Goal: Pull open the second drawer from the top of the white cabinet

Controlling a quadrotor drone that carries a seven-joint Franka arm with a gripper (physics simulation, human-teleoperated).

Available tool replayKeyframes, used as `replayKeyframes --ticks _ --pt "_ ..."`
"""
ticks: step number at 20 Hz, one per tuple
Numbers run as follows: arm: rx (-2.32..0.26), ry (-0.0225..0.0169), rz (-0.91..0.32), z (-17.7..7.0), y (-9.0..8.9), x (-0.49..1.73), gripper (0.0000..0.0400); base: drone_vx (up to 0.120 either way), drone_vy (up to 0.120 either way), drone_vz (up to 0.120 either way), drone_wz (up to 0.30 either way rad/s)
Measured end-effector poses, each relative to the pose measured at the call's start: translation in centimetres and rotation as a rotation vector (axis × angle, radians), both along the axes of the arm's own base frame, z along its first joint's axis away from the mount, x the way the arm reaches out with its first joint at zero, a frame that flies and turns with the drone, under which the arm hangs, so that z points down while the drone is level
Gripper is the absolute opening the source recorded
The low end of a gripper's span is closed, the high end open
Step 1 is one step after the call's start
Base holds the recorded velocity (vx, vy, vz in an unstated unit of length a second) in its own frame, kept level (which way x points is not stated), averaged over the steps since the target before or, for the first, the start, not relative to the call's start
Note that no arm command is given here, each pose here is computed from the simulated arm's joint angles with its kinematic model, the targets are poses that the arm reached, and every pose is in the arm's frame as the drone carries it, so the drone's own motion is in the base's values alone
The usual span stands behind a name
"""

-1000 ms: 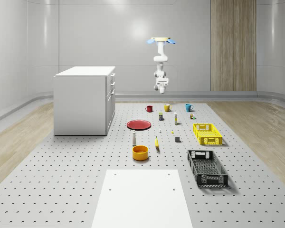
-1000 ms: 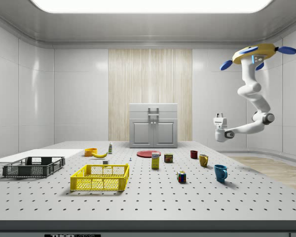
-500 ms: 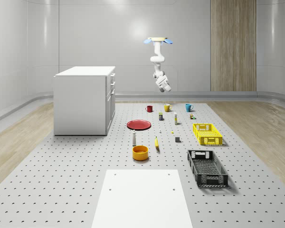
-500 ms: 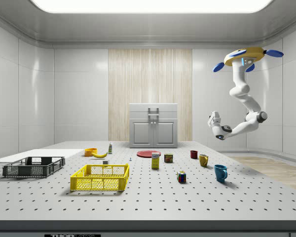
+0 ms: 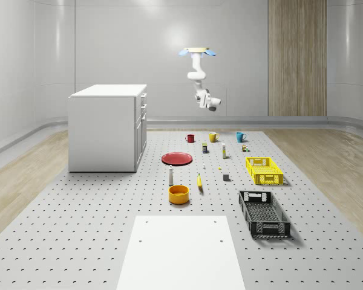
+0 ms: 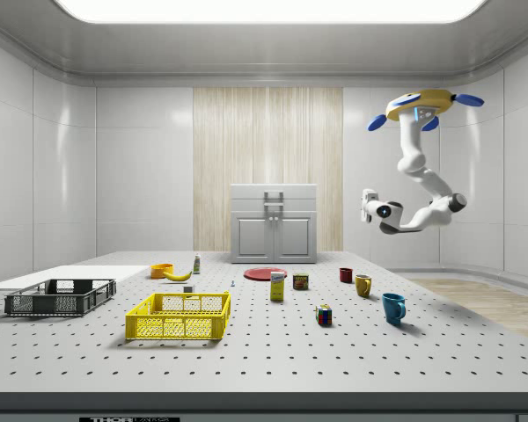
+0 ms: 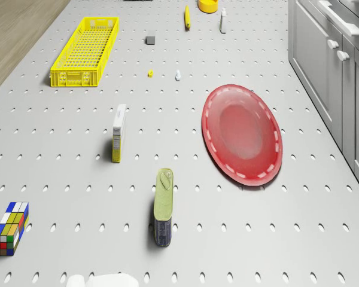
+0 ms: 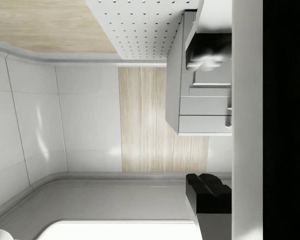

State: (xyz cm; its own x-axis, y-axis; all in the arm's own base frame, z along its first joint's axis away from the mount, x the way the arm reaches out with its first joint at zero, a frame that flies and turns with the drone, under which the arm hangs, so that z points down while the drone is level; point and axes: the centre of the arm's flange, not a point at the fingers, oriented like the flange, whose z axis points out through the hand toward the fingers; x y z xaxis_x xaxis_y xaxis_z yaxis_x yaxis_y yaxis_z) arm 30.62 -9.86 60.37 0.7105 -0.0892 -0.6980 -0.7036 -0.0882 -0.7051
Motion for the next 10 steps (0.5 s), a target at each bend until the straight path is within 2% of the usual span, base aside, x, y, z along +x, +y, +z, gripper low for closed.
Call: replayKeyframes --ticks 10 --pt "0.104 0.0015 0.002 -1.03 -0.08 0.03 0.03 0.12 -0.12 0.0 0.0"
